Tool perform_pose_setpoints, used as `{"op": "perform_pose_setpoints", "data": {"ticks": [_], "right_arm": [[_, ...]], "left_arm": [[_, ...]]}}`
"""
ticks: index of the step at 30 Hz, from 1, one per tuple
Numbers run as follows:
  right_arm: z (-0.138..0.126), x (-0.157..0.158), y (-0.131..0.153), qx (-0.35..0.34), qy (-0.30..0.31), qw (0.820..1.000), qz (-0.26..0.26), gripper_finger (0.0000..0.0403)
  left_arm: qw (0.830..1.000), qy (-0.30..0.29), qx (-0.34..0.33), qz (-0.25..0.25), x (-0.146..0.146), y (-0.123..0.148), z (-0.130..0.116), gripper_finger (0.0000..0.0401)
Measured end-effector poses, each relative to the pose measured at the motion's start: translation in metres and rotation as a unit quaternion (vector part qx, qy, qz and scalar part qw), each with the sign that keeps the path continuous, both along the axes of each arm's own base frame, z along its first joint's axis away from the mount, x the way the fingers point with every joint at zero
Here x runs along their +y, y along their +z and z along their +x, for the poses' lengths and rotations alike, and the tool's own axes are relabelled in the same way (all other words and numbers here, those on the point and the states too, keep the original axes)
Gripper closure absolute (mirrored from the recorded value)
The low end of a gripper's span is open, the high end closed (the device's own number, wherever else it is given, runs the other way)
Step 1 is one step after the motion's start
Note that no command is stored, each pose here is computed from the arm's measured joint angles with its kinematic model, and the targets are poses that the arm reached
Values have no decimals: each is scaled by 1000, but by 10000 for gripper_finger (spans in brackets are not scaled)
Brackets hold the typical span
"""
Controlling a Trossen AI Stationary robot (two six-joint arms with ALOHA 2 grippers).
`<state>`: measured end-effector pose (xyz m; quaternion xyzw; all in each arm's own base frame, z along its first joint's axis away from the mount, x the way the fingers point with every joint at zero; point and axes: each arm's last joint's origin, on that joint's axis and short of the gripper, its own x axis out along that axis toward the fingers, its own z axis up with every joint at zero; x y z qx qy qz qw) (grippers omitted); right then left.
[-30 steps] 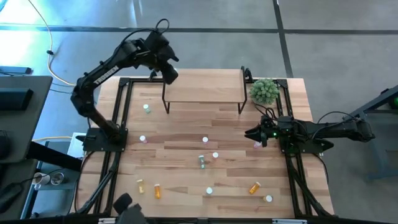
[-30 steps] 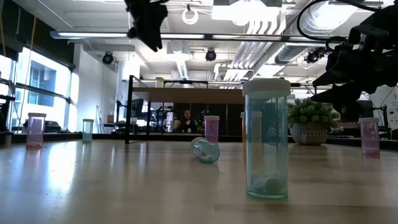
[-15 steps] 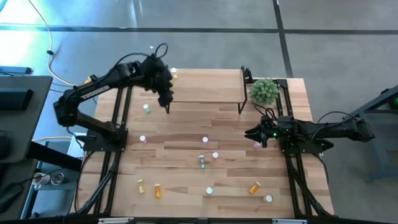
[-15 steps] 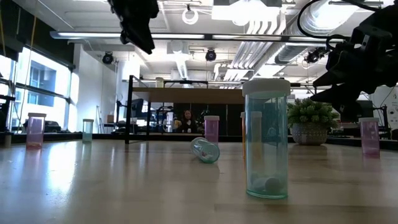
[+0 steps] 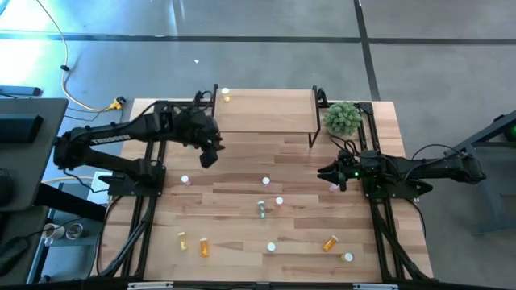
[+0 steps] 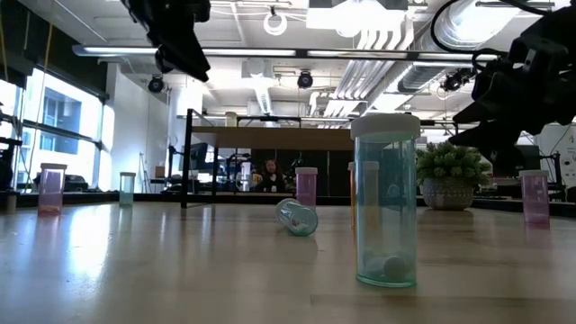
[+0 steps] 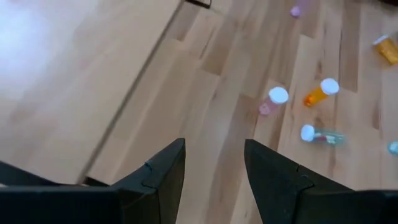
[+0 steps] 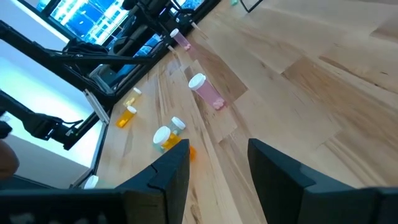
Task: Pick and place medicine bottles onto shelf by color
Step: Put the middle pink pill bottle on the shelf
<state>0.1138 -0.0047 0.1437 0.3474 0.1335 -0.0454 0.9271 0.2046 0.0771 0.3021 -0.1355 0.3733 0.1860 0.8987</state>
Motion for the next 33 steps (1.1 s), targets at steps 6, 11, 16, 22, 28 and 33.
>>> {"op": "perform_pose_setpoints", "data": {"ticks": [6, 11, 16, 22, 28, 33], "right_arm": [[0, 0, 1, -3, -2, 1000, 7, 249], [0, -1, 1, -4, -14, 1000, 5, 249], [1, -2, 5, -26, -37, 999, 20, 249], [4, -2, 23, -120, -31, 992, -5, 249], [6, -3, 47, -149, -36, 986, -71, 249], [14, -3, 75, -140, -25, 979, -148, 249]], "left_arm": [[1000, -14, -10, -20, -18, -20, 1, 244], [1000, -2, 4, 1, -29, -38, 3, 244], [1000, 14, 16, 9, -38, -55, 2, 244], [1000, 8, 30, 3, -46, -68, 0, 245], [999, 9, 44, 1, -46, -77, -3, 245], [999, 10, 43, 1, -46, -76, -3, 245]]}}
